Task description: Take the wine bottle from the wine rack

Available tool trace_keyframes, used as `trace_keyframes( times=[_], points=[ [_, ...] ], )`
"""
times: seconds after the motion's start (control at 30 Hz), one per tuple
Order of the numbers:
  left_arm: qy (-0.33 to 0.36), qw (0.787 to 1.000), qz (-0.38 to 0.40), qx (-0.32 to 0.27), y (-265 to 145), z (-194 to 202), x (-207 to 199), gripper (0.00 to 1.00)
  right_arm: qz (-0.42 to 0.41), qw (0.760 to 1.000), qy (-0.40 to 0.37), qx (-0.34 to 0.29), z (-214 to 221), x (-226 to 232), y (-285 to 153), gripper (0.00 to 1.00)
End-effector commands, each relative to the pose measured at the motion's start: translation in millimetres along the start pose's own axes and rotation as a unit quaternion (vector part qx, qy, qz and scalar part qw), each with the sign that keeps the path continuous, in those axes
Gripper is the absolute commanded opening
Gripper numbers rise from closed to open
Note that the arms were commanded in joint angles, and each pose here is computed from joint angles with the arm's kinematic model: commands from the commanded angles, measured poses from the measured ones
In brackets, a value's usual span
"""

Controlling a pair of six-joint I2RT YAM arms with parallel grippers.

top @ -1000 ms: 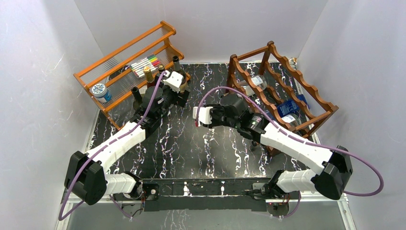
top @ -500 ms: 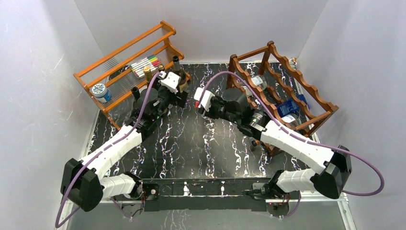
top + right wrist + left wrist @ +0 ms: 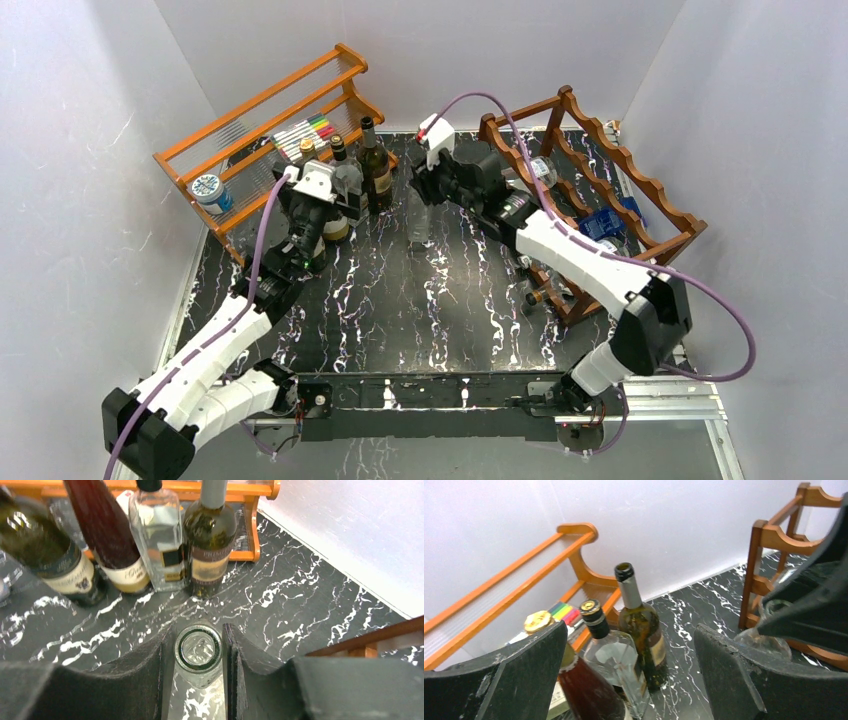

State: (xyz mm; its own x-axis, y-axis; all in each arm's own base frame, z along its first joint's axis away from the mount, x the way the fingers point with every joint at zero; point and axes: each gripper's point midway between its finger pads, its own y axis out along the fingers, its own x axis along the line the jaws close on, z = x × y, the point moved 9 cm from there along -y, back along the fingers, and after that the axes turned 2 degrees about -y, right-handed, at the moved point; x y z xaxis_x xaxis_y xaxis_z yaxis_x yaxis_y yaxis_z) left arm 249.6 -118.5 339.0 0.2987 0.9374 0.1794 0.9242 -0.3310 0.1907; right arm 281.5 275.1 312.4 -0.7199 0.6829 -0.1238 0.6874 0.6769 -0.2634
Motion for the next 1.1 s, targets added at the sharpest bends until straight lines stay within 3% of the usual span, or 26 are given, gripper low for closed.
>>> trace_keyframes(
  times=[0.0,0.47,0.87,0.9,1.07],
  points=[
    [0.015,0.998,-0.041,-0.041,-6,-12,10,0.96,0.029,0.989,0.064,-0.129,-69,-8,15,0.0],
    [0.031,0.997,-0.057,-0.04,-7,-5,13,0.94,0.051,0.995,0.049,-0.076,-67,-13,82,0.0],
    [0.034,0.996,-0.065,-0.043,-8,-6,15,0.94,0.044,0.998,0.023,-0.038,-47,-6,106,0.0],
    [0.034,0.996,-0.065,-0.043,-8,-6,15,0.94,0.042,0.998,0.022,-0.038,-48,-5,105,0.02],
    [0.034,0.996,-0.066,-0.046,-9,-6,15,0.94,0.032,0.998,0.022,-0.043,-51,-2,98,0.34]
  ],
)
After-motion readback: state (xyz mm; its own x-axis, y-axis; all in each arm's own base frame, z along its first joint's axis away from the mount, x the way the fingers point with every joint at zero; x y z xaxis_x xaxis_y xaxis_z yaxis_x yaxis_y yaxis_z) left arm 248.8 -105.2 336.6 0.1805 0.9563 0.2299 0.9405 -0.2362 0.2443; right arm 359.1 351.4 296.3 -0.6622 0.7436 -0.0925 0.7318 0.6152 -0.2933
